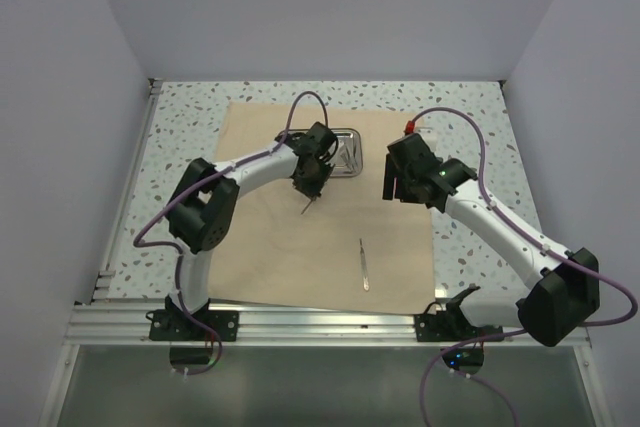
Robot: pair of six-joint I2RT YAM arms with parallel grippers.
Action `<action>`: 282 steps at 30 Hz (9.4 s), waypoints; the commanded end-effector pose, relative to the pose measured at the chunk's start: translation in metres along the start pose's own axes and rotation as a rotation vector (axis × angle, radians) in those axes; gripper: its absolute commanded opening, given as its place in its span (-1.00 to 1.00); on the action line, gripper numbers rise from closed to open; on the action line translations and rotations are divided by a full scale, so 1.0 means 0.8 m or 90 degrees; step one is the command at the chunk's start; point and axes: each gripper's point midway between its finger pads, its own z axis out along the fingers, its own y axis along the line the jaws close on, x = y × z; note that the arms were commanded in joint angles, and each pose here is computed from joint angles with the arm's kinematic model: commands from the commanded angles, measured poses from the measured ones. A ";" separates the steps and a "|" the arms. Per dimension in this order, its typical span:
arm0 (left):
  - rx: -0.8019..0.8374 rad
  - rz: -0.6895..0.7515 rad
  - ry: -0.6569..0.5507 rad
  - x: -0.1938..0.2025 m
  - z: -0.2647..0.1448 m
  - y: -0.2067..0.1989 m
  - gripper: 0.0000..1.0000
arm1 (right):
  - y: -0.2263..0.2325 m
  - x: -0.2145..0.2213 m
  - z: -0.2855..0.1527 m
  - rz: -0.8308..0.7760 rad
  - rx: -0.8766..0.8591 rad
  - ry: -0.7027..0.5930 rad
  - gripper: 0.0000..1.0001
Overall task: Open and lay out the surgical kit
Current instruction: Pick up the medical item from the surgical kit, then place the medical item in the surgical kit, then pick up the medical item from the container, then place the medical item in the surgical kit, then pick up the medical item from the container.
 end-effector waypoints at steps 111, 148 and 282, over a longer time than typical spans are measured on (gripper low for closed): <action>-0.142 -0.272 -0.376 0.059 -0.349 0.001 0.99 | 0.260 -0.088 0.195 -0.120 -0.133 0.082 0.24; -0.175 -0.251 -0.346 0.054 -0.327 0.030 0.99 | 0.255 -0.009 0.254 -0.099 -0.090 0.171 -0.18; -0.095 -0.184 -0.146 -0.161 0.056 0.135 -0.20 | 0.067 0.027 -0.024 -0.130 -0.079 0.063 0.55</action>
